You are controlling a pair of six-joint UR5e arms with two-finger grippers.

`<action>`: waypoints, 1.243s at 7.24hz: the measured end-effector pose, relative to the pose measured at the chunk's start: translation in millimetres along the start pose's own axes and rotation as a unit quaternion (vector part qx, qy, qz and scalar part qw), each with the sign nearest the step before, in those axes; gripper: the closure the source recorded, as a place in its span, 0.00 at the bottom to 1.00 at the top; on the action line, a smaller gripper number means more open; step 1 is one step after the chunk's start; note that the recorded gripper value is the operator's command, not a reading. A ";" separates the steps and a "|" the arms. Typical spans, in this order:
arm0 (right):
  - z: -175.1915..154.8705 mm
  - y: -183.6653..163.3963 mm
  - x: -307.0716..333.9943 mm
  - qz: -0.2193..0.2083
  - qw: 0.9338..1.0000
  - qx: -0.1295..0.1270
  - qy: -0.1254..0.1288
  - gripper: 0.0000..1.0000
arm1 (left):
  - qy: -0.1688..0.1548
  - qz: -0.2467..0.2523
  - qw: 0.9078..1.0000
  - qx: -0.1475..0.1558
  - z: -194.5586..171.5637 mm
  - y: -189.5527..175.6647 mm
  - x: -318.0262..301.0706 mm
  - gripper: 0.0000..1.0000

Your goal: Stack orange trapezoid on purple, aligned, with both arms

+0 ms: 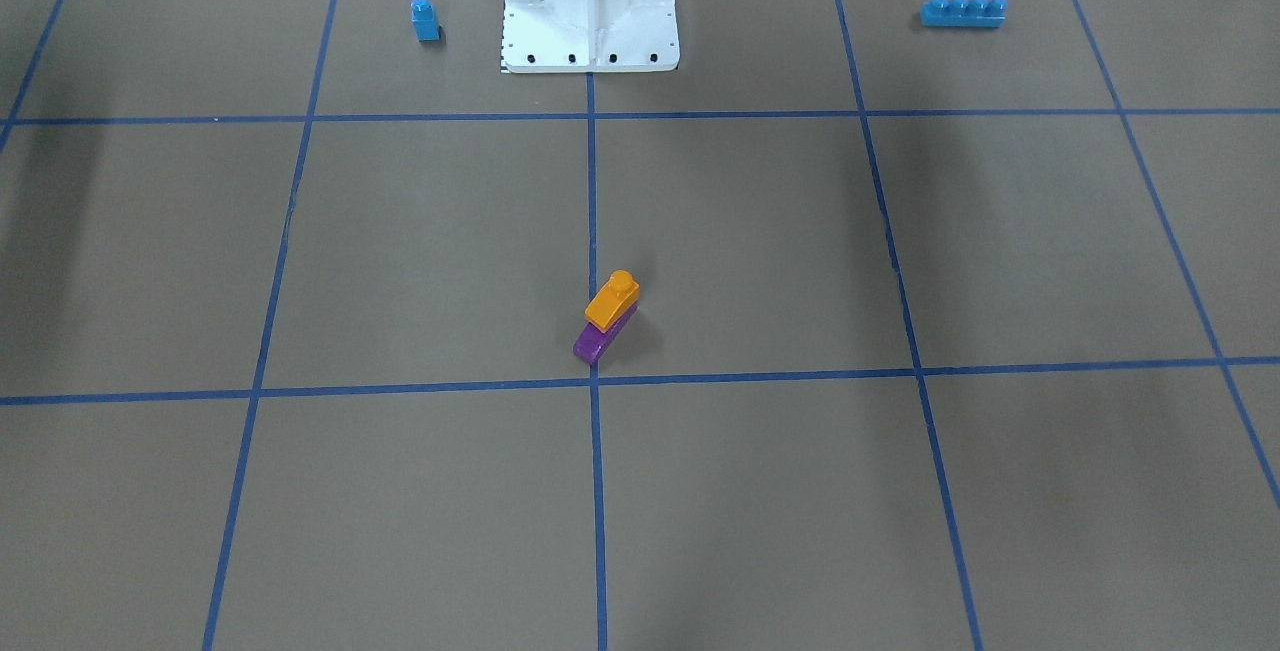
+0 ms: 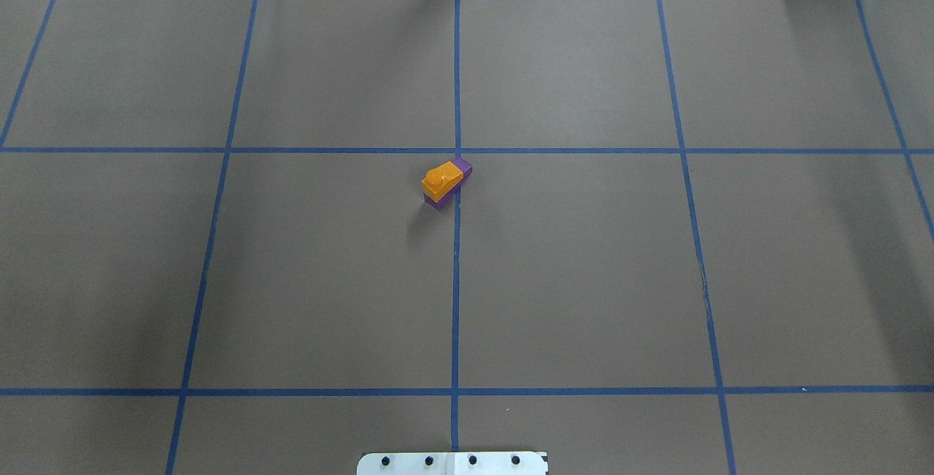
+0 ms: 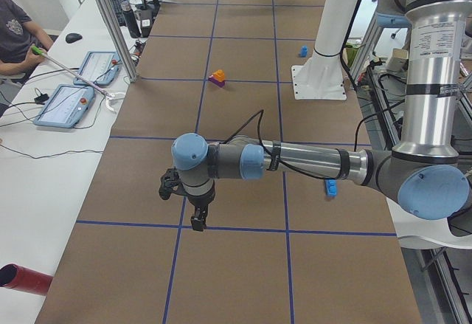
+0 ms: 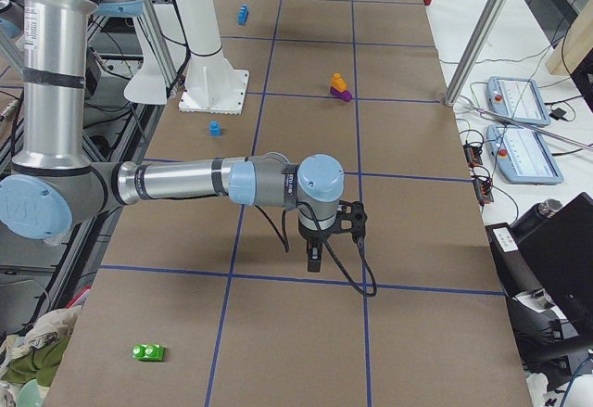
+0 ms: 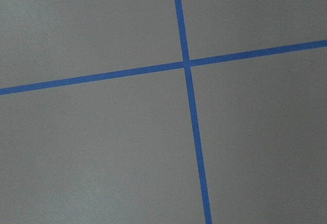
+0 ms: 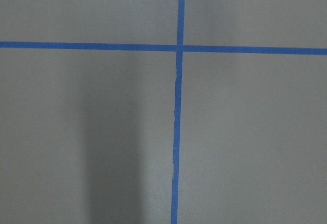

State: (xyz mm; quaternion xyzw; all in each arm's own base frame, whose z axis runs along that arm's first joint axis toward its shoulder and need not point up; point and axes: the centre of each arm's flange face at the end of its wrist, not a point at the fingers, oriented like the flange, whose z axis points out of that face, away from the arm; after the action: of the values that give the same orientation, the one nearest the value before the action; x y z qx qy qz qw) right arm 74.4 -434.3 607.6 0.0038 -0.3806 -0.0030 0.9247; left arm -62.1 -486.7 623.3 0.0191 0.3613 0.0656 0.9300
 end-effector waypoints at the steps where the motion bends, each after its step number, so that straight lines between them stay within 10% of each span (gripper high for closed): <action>1: 1.7 0.1 1.8 0.002 1.000 -0.002 0.000 0.00 | 0.000 -0.001 1.000 0.000 0.0 -1.0 -0.5 0.00; 9: 1.6 -1.3 2.5 0.005 1.000 0.000 0.005 0.00 | 0.039 -0.002 0.999 0.008 -2.2 -6.1 4.8 0.00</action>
State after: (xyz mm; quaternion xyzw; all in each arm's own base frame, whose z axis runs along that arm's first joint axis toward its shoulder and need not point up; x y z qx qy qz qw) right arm 75.0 -435.6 610.5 0.0017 -0.3764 0.0013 0.9265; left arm -59.4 -492.1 617.9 0.0237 0.3977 0.0617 0.9151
